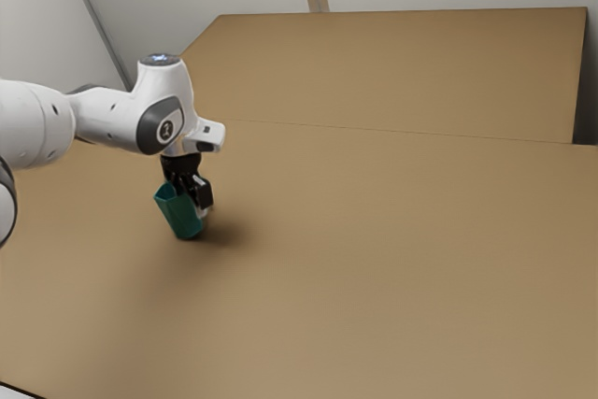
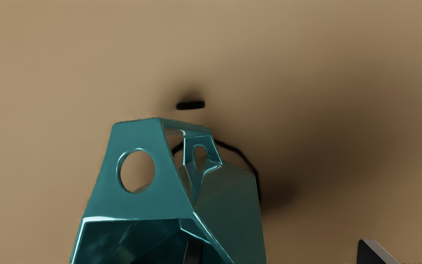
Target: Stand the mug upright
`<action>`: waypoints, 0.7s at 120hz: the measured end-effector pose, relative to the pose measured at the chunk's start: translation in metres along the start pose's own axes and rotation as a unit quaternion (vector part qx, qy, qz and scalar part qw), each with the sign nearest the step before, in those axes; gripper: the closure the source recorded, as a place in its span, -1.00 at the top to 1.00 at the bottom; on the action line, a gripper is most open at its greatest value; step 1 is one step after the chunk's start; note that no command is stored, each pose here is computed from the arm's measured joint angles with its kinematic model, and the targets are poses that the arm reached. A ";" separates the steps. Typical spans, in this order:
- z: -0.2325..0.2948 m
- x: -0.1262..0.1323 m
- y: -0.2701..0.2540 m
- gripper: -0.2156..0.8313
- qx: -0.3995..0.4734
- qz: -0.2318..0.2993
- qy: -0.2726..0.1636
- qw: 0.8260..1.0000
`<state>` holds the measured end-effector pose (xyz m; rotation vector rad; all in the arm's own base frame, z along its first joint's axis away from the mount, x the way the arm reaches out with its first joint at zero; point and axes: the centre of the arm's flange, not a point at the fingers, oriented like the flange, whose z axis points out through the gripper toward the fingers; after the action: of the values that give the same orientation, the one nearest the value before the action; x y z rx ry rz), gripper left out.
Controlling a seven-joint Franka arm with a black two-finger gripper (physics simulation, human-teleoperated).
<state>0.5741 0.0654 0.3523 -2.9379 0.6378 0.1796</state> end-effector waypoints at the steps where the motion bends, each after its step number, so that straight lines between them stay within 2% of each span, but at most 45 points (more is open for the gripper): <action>1: -0.001 0.000 -0.001 0.31 0.000 -0.001 0.001 1.000; 32: -0.057 -0.015 -0.008 0.51 0.012 -0.025 0.042 0.999; 55: -0.119 -0.024 -0.023 0.55 0.010 -0.053 0.084 0.995; 84: -0.214 -0.046 -0.048 0.58 0.016 -0.086 0.103 0.991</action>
<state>0.5713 0.0955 0.5741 -2.9836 0.4023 -0.1508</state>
